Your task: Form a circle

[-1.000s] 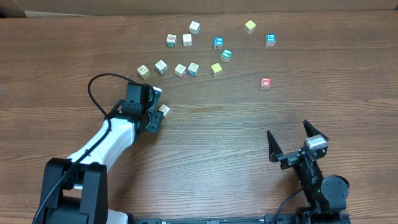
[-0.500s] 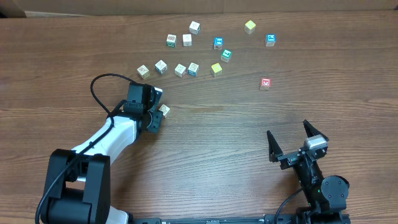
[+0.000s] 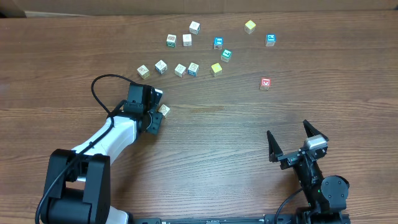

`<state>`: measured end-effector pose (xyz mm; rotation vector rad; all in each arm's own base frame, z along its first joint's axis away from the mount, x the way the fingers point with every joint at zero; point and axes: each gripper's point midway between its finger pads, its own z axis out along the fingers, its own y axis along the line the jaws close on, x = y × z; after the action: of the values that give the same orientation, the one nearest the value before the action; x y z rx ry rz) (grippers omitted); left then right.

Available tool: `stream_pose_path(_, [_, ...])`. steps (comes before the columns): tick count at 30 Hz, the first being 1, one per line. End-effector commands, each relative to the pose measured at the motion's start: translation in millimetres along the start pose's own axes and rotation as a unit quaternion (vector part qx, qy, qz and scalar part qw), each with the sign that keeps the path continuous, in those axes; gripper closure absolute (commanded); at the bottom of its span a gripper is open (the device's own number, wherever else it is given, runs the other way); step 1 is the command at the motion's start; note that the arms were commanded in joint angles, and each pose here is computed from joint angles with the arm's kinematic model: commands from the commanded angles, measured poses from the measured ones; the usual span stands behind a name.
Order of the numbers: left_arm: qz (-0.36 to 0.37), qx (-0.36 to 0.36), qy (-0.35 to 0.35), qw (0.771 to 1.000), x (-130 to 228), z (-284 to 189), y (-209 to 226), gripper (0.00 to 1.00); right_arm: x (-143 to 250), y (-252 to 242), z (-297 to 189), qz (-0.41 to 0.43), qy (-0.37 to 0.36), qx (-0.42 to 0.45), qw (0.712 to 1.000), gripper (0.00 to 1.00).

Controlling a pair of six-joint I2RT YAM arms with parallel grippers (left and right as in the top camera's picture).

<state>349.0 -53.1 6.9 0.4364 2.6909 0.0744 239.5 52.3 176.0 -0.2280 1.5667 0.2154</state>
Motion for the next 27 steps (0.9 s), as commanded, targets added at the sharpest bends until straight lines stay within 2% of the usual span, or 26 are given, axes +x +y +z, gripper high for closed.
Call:
stream_pose_path(1, [0.008, -0.012, 0.008, 1.000, 4.6, 2.1, 6.9, 0.56, 1.8, -0.5, 0.1, -0.001, -0.001, 0.001, 1.000, 0.00])
stream_pose_path(9, [0.008, -0.012, 0.005, 1.000, 3.0, 2.1, 7.1, 0.61, 1.8, -0.5, 0.1, -0.001, -0.001, 0.001, 1.000, 0.00])
stream_pose_path(15, [0.008, -0.011, -0.001, 1.000, 0.0, 2.1, 6.7, 0.58, 1.8, -0.5, 0.1, -0.001, -0.001, 0.001, 1.000, 0.00])
stream_pose_path(19, [0.007, -0.012, -0.005, 1.000, -1.8, 2.1, 7.1, 0.65, 1.8, -0.5, 0.1, -0.001, -0.001, 0.001, 1.000, 0.00])
stream_pose_path(27, [0.008, -0.012, -0.003, 1.000, -1.0, 2.1, 7.1, 0.69, 1.8, -0.5, 0.1, -0.001, -0.001, 0.001, 1.000, 0.00])
